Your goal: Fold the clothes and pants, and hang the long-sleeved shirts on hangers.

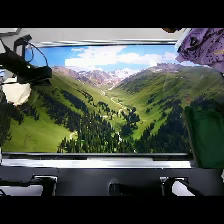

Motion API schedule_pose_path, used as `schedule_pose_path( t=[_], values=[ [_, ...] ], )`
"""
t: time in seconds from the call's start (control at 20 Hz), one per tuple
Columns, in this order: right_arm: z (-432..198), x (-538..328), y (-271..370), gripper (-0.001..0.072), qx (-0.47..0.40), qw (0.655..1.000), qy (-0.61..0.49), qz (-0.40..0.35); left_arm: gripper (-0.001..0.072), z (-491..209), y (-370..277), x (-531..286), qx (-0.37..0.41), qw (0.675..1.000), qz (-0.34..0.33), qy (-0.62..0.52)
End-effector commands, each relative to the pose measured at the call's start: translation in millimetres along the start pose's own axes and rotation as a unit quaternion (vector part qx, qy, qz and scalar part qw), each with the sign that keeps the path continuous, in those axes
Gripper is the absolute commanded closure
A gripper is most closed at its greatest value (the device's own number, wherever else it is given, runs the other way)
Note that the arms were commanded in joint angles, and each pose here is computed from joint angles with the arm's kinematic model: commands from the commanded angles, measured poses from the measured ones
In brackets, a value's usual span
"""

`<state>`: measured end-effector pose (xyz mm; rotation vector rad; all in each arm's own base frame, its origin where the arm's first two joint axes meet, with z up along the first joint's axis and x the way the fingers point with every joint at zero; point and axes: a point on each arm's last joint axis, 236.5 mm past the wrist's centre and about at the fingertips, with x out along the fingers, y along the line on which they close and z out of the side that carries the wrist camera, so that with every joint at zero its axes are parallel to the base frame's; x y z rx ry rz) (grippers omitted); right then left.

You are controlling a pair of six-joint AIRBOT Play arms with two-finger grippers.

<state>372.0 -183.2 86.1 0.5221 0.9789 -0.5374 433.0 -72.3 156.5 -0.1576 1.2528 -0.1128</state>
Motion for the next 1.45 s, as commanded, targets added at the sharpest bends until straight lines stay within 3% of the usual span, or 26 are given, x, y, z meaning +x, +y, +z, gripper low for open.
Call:
schedule_pose_path(
  t=[0.0, 0.05, 0.1, 0.25, 0.4, 0.6, 1.4],
  values=[
    [12, -36, 137, 0.0575, -0.097, 0.979, -0.082, 0.161, 0.0684, 26, 9, -28, 0.029, 0.996, -0.002, -0.079],
    [-11, -40, 166, 0.0655, -0.146, 0.971, -0.068, 0.178, 0.0684, 32, 14, -39, 0.024, 0.994, -0.001, -0.104],
    [-33, -44, 192, 0.0678, -0.193, 0.96, -0.058, 0.194, 0.0684, 35, 19, -47, 0.022, 0.992, 0.001, -0.121],
    [-100, -63, 255, 0.0679, -0.316, 0.919, -0.04, 0.232, 0.0685, 14, 35, -43, 0.033, 0.992, 0.011, -0.12],
    [-149, -79, 292, 0.0679, -0.375, 0.891, -0.034, 0.254, 0.0684, -21, 49, -26, 0.024, 0.994, 0.017, -0.105],
    [-178, -92, 312, 0.0678, -0.392, 0.877, -0.028, 0.277, 0.0683, -43, 52, -18, 0.021, 0.995, 0.02, -0.095],
    [-179, -91, 311, 0.0678, -0.396, 0.876, -0.026, 0.274, 0.0682, -46, 55, -16, 0.02, 0.996, 0.025, -0.087]
  ],
)
